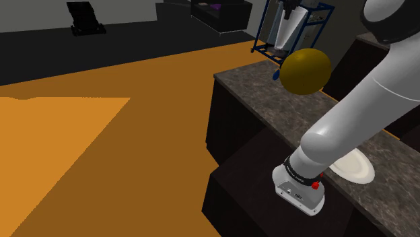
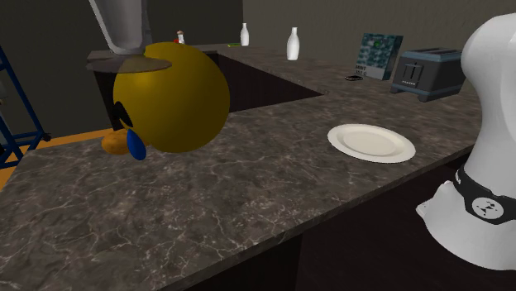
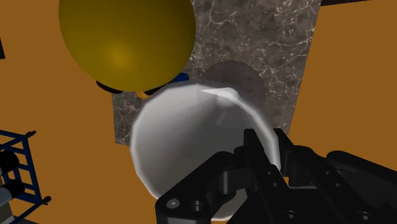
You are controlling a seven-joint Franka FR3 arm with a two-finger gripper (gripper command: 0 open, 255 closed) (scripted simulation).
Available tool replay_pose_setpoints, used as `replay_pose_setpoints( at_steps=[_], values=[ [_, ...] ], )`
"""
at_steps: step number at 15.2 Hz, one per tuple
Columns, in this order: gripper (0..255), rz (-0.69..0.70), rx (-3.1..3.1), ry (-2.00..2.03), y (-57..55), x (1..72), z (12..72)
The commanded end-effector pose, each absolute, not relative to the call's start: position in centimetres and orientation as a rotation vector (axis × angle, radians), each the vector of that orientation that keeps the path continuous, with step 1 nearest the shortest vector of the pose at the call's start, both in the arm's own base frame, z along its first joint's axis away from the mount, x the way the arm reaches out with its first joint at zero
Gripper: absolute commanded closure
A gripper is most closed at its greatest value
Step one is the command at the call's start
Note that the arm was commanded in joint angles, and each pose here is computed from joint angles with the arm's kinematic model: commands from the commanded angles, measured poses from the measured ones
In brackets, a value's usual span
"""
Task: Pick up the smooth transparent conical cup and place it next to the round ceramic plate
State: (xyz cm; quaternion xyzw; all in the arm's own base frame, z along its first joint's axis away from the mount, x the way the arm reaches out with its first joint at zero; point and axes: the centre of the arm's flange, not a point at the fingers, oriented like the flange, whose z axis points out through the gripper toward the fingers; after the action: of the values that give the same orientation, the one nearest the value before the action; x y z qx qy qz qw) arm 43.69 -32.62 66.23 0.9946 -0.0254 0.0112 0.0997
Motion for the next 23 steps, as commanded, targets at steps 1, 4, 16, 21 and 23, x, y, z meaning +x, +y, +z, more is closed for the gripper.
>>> replay_pose_setpoints(
  at_steps=[1,4,16,21,23],
  values=[
    [255,0.035,2.940,-0.074,-32.9,41.3,66.2],
    [255,0.035,2.940,-0.074,-33.3,37.3,66.2],
    [255,0.035,2.940,-0.074,-35.2,21.6,66.3],
    [255,0.035,2.940,-0.074,-35.9,15.0,66.3],
    [255,0.035,2.940,-0.074,-36.2,12.4,66.3]
  ],
)
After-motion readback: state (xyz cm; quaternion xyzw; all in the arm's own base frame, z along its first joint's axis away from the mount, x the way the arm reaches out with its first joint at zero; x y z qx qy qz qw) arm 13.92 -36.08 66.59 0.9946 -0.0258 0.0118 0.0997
